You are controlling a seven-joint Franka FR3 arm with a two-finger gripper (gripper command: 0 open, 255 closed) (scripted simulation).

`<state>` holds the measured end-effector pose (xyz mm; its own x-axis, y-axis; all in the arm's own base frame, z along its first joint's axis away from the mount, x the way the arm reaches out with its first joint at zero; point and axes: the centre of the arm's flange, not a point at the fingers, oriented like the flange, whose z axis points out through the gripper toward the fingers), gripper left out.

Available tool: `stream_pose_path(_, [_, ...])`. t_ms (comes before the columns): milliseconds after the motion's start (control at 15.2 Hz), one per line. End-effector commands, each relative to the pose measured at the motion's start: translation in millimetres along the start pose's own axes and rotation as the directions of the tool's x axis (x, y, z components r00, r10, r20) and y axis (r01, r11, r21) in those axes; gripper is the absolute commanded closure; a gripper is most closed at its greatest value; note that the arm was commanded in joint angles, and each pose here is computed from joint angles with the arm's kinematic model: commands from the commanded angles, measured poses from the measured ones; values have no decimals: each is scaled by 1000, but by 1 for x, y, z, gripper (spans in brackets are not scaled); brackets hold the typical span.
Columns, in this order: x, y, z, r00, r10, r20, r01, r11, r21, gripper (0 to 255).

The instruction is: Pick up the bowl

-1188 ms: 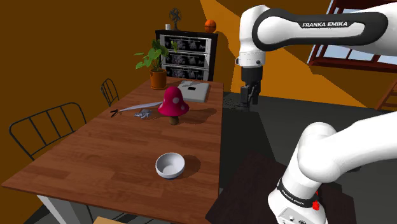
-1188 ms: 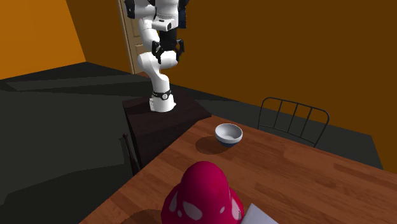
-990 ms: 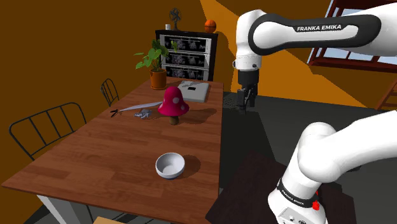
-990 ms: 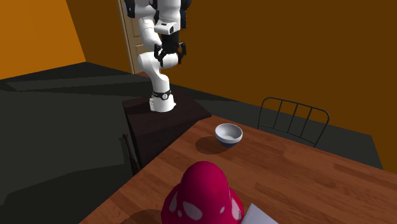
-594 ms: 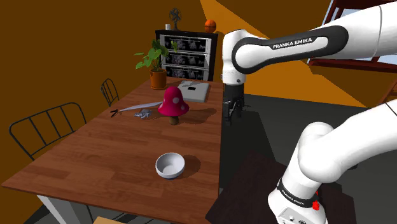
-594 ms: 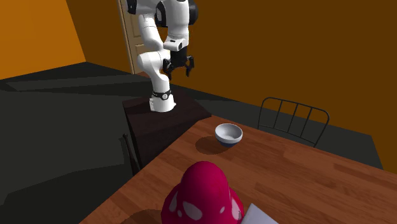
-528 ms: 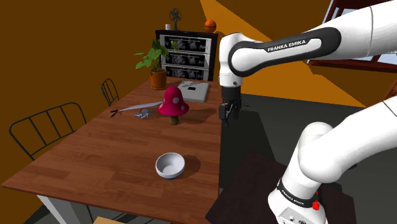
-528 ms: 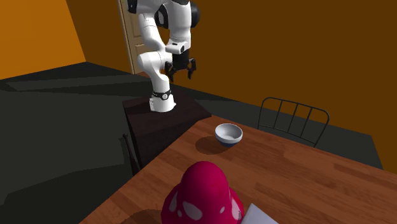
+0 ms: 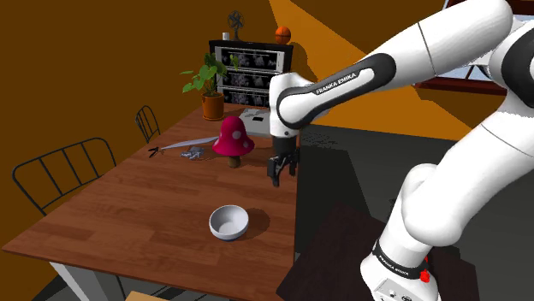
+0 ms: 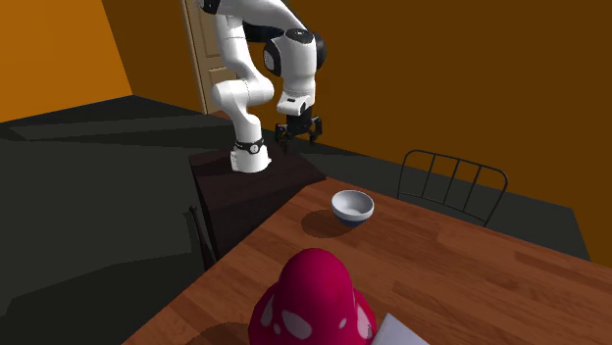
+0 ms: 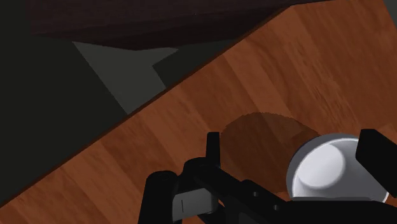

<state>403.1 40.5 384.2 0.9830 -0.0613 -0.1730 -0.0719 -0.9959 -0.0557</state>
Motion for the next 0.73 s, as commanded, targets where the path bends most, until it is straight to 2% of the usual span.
stream_pose_path(0, [18, -7, 17, 1000, 9, -7, -9, 1000, 8, 0])
stream_pose_path(660, [110, -46, 97, 998, 48, -30, -47, 998, 44, 0])
